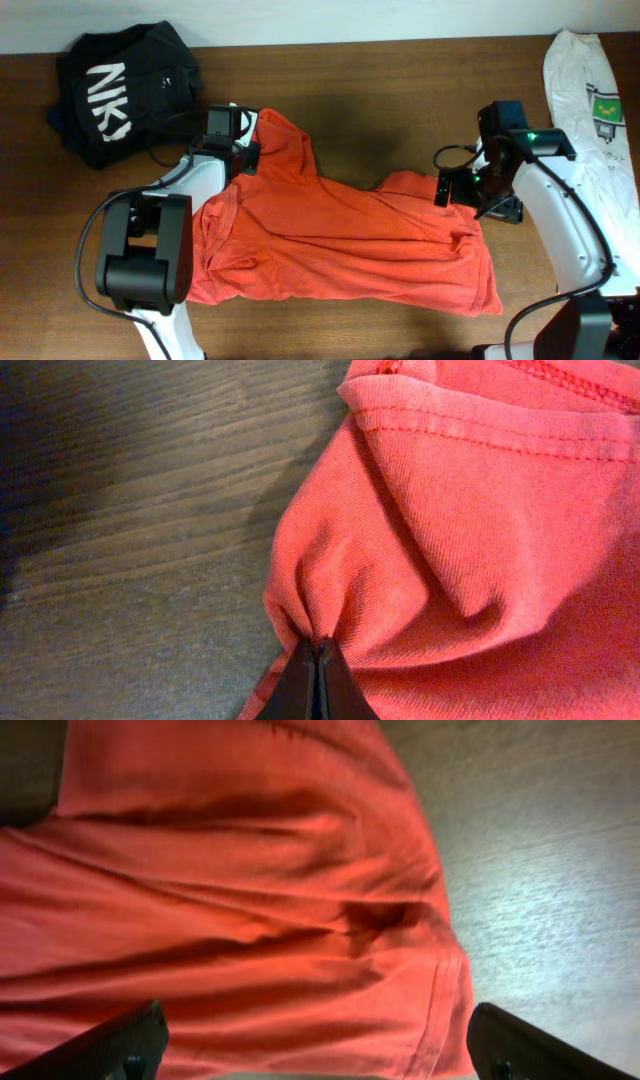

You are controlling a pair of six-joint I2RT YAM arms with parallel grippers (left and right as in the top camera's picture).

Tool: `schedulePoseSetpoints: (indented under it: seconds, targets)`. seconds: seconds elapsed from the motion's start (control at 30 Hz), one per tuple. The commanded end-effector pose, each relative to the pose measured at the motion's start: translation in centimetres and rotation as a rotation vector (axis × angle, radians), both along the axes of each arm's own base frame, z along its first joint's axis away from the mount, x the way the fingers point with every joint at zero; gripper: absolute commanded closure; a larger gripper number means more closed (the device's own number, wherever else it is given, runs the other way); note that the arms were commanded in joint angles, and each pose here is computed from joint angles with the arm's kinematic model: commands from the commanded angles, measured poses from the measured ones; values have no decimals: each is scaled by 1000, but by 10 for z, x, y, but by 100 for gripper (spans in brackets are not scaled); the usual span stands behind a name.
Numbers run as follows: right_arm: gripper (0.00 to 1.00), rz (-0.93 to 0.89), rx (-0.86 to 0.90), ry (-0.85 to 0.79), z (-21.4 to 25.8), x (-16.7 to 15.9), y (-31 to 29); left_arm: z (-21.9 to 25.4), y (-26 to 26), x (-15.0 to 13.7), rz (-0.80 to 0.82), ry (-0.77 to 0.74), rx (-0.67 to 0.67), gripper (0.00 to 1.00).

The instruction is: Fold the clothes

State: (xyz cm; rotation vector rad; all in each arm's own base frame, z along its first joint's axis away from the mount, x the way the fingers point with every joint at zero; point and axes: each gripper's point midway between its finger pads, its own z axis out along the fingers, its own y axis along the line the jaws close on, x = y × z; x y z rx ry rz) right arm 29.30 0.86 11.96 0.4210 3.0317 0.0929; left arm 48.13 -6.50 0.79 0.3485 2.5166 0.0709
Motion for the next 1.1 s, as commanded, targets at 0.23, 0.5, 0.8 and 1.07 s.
schedulePoseSetpoints:
  seconds: [0.23, 0.5, 0.8, 1.07]
  targets:
    - [1, 139, 88, -41, -18, 41, 19, 66, 2, 12, 4, -138, -4, 100]
    - [26, 224, 100, 108, -90, 47, 45, 63, 2, 9, 3, -123, -2, 100]
    - [54, 260, 43, 137, -113, 48, 38, 57, 3, 1, 3, -83, 5, 100]
    - [96, 206, -18, 125, -90, 62, 28, 74, 3, -1, 6, -105, -2, 100]
